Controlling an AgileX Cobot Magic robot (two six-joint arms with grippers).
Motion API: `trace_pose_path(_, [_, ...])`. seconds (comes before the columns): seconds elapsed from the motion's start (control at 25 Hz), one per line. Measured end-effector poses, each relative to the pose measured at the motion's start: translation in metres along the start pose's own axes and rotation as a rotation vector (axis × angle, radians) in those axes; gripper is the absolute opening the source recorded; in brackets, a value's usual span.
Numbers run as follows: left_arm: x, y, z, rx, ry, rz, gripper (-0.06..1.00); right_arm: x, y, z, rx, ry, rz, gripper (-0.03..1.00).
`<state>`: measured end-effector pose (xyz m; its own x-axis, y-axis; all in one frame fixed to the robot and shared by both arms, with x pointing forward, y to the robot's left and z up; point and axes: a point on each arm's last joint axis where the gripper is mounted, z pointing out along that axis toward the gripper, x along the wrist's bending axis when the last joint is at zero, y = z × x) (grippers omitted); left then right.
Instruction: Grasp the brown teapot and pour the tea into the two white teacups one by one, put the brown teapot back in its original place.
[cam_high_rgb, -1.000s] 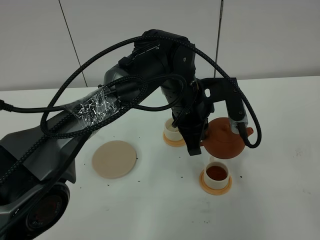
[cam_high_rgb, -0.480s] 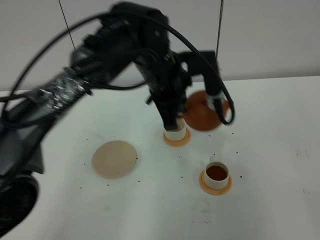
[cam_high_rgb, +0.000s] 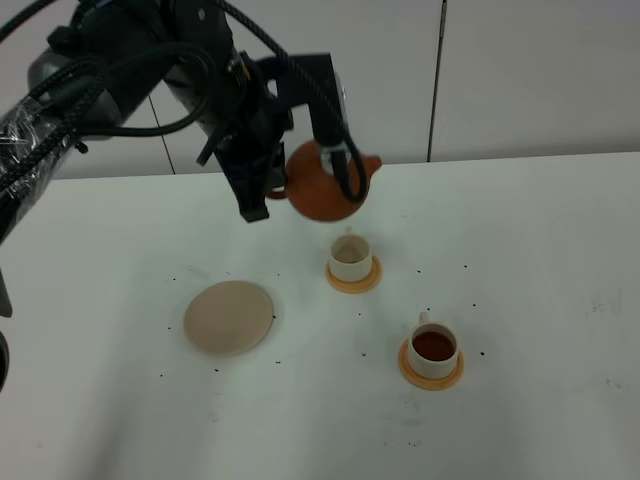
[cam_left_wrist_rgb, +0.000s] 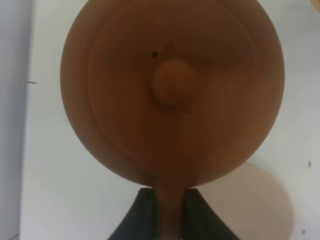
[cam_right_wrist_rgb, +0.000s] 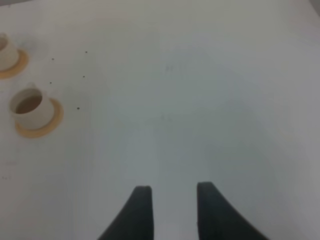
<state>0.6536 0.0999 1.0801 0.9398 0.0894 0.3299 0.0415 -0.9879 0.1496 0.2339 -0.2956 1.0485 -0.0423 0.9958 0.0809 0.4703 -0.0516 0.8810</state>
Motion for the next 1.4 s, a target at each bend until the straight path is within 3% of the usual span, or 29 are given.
trace_pose_path(0.16, [-0.009, -0.006, 0.019, 0.046, -0.062, 0.043, 0.17, 0.0, 0.0, 0.0, 0.0, 0.0, 0.0, 0.22])
trace_pose_path(0.48, [-0.005, -0.02, 0.023, 0.092, -0.061, 0.1, 0.17, 0.0, 0.0, 0.0, 0.0, 0.0, 0.0, 0.23])
trace_pose_path(0.8, [0.013, -0.06, 0.034, 0.13, -0.075, 0.038, 0.17, 0.0, 0.0, 0.0, 0.0, 0.0, 0.0, 0.23])
trace_pose_path(1.12, [0.012, -0.062, 0.058, 0.124, -0.128, 0.05, 0.17, 0.0, 0.0, 0.0, 0.0, 0.0, 0.0, 0.23])
trace_pose_path(1.4, [0.017, -0.062, 0.078, 0.118, -0.09, 0.068, 0.17, 0.0, 0.0, 0.0, 0.0, 0.0, 0.0, 0.23])
